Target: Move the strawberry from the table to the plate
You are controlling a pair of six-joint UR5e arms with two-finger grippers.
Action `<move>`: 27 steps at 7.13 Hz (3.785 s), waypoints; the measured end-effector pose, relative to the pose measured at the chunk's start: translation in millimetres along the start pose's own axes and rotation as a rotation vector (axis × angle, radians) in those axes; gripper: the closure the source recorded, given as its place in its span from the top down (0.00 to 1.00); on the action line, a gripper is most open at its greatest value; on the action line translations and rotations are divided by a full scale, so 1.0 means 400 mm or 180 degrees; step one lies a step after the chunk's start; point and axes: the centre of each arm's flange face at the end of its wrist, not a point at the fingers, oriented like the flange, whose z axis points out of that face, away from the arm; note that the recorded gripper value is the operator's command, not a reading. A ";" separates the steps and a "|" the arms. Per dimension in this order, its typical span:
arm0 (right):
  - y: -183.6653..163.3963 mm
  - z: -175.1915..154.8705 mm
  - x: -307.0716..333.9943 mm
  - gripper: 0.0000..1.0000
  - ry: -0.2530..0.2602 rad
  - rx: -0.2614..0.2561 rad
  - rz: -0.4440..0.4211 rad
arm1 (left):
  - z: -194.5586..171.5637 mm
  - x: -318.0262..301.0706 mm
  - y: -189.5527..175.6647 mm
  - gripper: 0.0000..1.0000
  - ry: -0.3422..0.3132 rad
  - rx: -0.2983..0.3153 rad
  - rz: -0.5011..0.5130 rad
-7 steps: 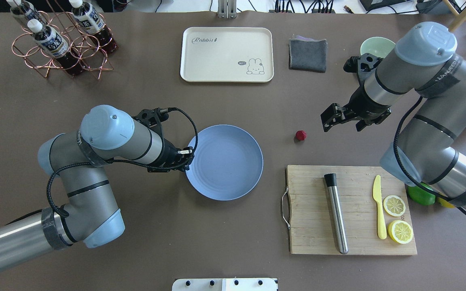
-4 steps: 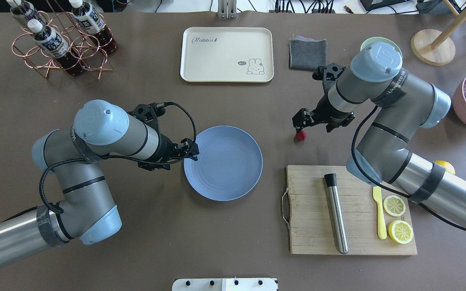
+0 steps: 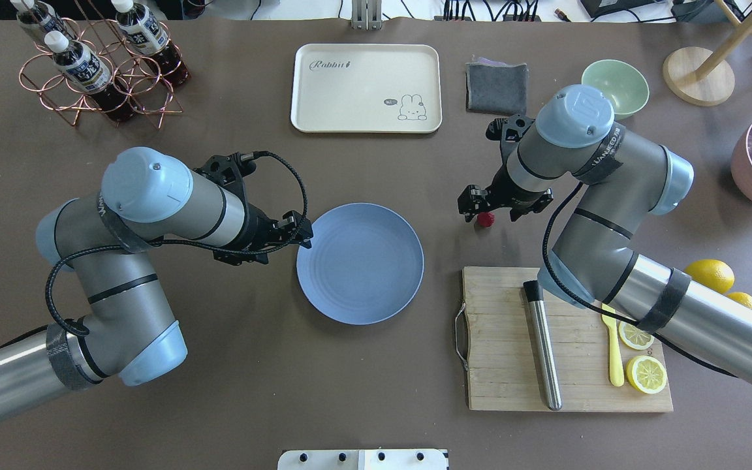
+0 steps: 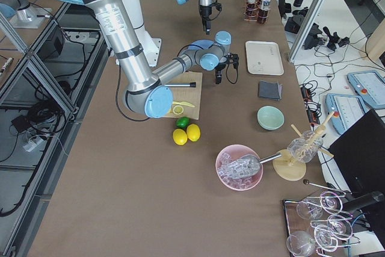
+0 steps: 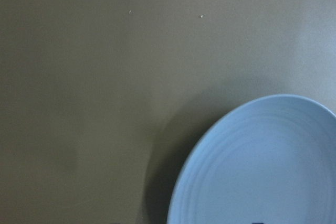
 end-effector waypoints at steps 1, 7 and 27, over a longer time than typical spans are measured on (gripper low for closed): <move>0.000 0.007 -0.002 0.00 0.0003 0.0015 -0.0004 | -0.015 -0.018 0.005 0.86 0.0003 0.0002 0.0000; -0.014 -0.058 -0.115 0.00 -0.0204 0.0092 0.0134 | -0.180 -0.126 -0.150 0.85 -0.0081 0.0053 0.0098; -0.006 -0.472 0.672 1.00 0.0063 0.0045 -0.0248 | -0.715 -0.839 -0.515 0.98 -0.1106 0.0135 0.0990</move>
